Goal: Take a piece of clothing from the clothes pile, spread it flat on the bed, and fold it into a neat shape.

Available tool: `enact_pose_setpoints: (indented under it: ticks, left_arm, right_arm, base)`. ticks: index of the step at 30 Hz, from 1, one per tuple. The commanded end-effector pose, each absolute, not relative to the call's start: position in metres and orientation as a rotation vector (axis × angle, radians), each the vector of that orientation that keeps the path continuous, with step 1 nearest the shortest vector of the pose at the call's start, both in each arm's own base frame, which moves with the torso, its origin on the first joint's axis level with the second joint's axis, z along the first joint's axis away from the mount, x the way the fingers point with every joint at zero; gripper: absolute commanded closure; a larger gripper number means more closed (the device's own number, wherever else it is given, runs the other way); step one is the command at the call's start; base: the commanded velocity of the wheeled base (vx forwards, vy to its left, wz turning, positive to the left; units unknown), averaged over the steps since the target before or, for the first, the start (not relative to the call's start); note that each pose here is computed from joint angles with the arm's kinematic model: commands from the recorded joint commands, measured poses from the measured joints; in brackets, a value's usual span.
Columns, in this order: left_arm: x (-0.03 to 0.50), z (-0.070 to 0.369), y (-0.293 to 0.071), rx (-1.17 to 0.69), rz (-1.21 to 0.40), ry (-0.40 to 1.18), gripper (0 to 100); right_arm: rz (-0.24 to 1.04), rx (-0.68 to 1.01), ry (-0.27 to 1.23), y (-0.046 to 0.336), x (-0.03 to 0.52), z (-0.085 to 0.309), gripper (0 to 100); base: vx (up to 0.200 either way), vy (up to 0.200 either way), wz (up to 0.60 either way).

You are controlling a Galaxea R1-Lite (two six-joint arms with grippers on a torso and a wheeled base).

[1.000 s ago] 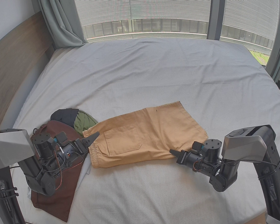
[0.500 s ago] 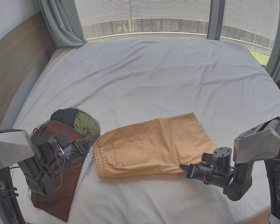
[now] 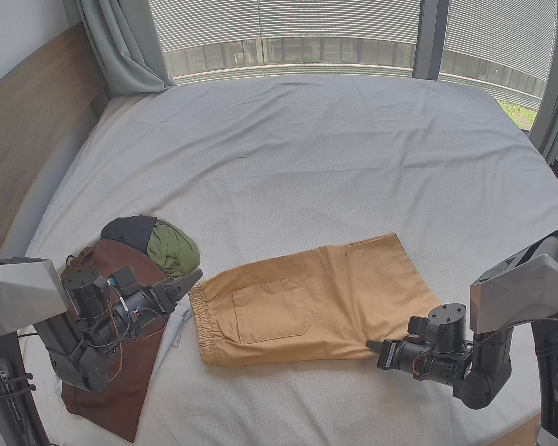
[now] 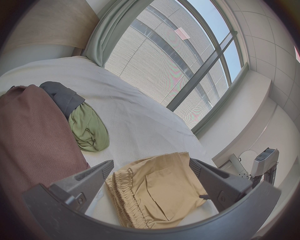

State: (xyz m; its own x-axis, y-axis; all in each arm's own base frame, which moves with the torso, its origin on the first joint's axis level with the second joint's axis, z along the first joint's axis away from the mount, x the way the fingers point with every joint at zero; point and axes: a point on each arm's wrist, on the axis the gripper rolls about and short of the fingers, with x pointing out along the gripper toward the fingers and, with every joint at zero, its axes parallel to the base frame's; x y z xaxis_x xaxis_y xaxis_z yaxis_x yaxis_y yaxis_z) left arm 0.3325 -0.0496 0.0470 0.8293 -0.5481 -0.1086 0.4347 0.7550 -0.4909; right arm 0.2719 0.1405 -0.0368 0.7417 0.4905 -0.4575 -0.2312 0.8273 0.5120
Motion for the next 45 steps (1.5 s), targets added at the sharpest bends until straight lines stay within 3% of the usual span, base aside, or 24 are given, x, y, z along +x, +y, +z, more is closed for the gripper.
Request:
enact_pose_setpoints:
  ticks: [1, 4, 5, 18, 21, 25, 45]
  left_arm:
    - [0.33, 0.044, -0.049, -0.471, -0.538, 0.271, 0]
    - [0.329, 0.045, -0.049, -0.471, -0.545, 0.271, 0]
    - [0.329, 0.044, -0.049, -0.469, -0.548, 0.272, 0]
    - [0.329, 0.045, -0.049, -0.466, -0.546, 0.268, 0]
    - [0.326, 0.048, -0.05, -0.471, -0.553, 0.268, 0]
    - [0.326, 0.05, -0.049, -0.468, -0.554, 0.264, 0]
    - [0.323, 0.05, -0.046, -0.404, -0.587, 0.254, 0]
  right_arm:
    - [0.409, 0.445, 0.623, 0.141, 0.271, -0.038, 100]
    - [0.411, 0.45, 0.62, 0.14, 0.271, -0.036, 100]
    - [0.409, 0.449, 0.623, 0.139, 0.271, -0.036, 0]
    - [0.422, 0.435, 0.671, 0.133, 0.251, -0.028, 0]
    - [0.544, 0.439, 0.702, 0.132, 0.226, -0.006, 0]
    - [0.595, 0.435, 0.704, 0.133, 0.213, 0.005, 0]
    - [0.753, 0.467, 0.455, 0.142, 0.217, 0.065, 0]
  base:
    - [0.0, 0.0, 0.0]
    - [0.0, 0.0, 0.0]
    - [0.0, 0.0, 0.0]
    - [0.0, 0.0, 0.0]
    - [0.0, 0.0, 0.0]
    - [0.0, 0.0, 0.0]
    - [0.0, 0.0, 0.0]
